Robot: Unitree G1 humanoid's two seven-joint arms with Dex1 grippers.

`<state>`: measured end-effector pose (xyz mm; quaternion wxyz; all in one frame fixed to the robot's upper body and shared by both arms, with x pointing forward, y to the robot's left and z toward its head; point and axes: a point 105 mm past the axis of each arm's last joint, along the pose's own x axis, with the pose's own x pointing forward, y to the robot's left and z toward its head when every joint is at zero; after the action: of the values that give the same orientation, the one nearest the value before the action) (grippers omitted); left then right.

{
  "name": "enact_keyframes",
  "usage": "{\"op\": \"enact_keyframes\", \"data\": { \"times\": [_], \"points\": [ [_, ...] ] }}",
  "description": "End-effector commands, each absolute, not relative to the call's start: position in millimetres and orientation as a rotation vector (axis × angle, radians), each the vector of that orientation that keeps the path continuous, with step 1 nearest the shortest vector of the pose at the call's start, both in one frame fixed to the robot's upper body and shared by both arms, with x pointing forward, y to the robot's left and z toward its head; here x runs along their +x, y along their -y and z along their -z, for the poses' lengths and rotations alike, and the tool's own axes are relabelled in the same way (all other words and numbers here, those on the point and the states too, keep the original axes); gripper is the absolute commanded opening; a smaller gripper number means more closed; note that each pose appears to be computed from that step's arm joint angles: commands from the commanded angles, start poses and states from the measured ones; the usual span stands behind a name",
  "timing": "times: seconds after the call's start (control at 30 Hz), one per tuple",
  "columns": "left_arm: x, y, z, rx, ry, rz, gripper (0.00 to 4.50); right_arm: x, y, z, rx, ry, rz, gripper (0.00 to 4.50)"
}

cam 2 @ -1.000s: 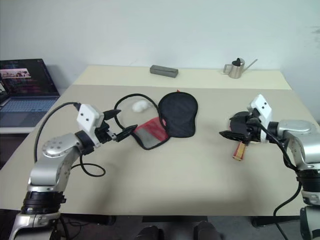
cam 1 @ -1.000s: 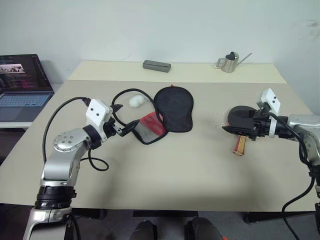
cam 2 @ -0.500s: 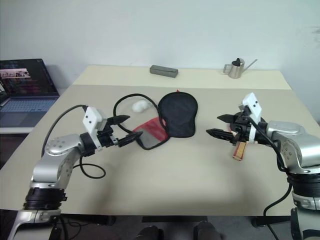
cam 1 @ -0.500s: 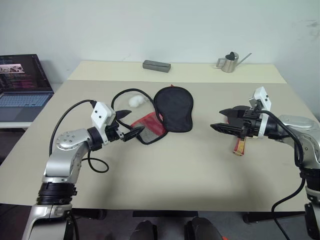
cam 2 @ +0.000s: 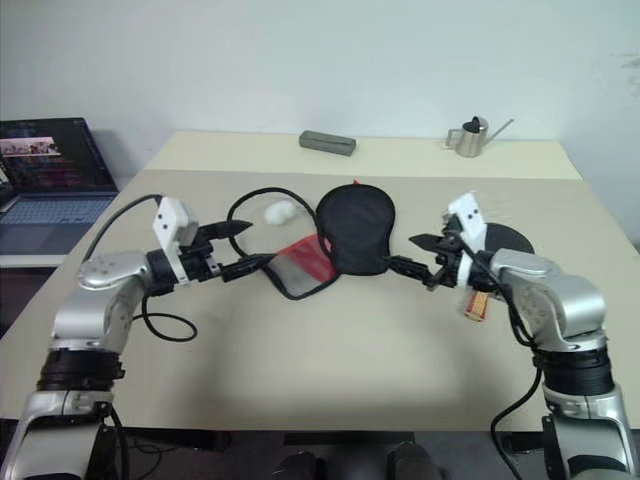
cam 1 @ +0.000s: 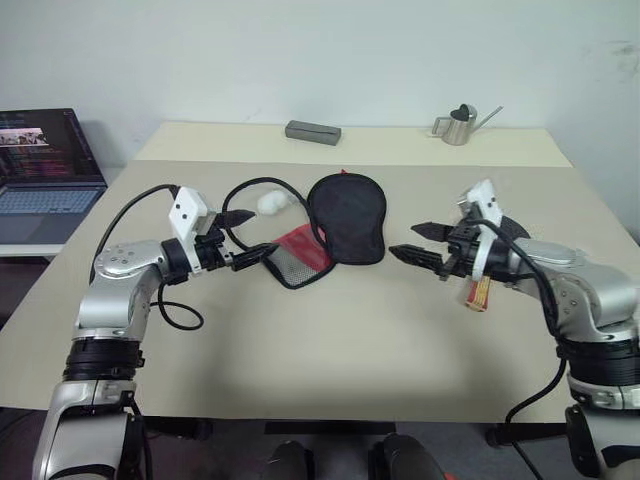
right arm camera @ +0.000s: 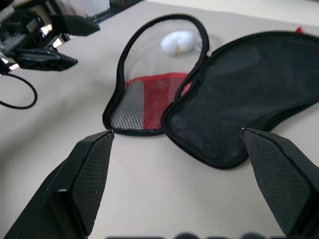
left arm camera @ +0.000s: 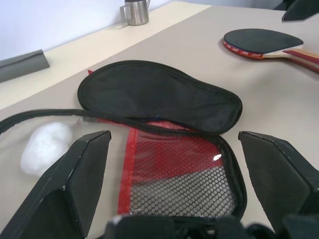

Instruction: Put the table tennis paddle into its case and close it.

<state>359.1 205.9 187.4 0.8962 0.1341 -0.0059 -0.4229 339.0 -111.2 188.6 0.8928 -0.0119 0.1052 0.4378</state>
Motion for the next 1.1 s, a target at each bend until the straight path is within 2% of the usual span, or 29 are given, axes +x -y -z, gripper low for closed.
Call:
{"op": "enact_keyframes", "data": {
  "times": [0.03,0.27,0.57,0.8,1.07,1.1],
  "points": [
    [357,-213,-202,0.308,0.053,0.878,4.5,345,96,-201,-0.041,-0.163,-0.919,4.48],
    [351,-217,-199,0.324,0.039,0.886,4.5,382,75,-195,-0.039,-0.206,-0.841,4.48],
    [346,-223,-199,0.341,0.035,0.839,4.5,436,88,-175,-0.114,-0.224,-0.642,4.48],
    [344,-222,-201,0.357,0.035,0.828,4.5,449,93,-151,-0.081,-0.295,-0.598,4.48],
    [342,-219,-205,0.365,0.038,0.842,4.5,448,95,-131,-0.019,-0.371,-0.599,4.48],
    [342,-218,-205,0.364,0.037,0.85,4.5,447,94,-131,-0.015,-0.372,-0.604,4.31]
  ]
}}
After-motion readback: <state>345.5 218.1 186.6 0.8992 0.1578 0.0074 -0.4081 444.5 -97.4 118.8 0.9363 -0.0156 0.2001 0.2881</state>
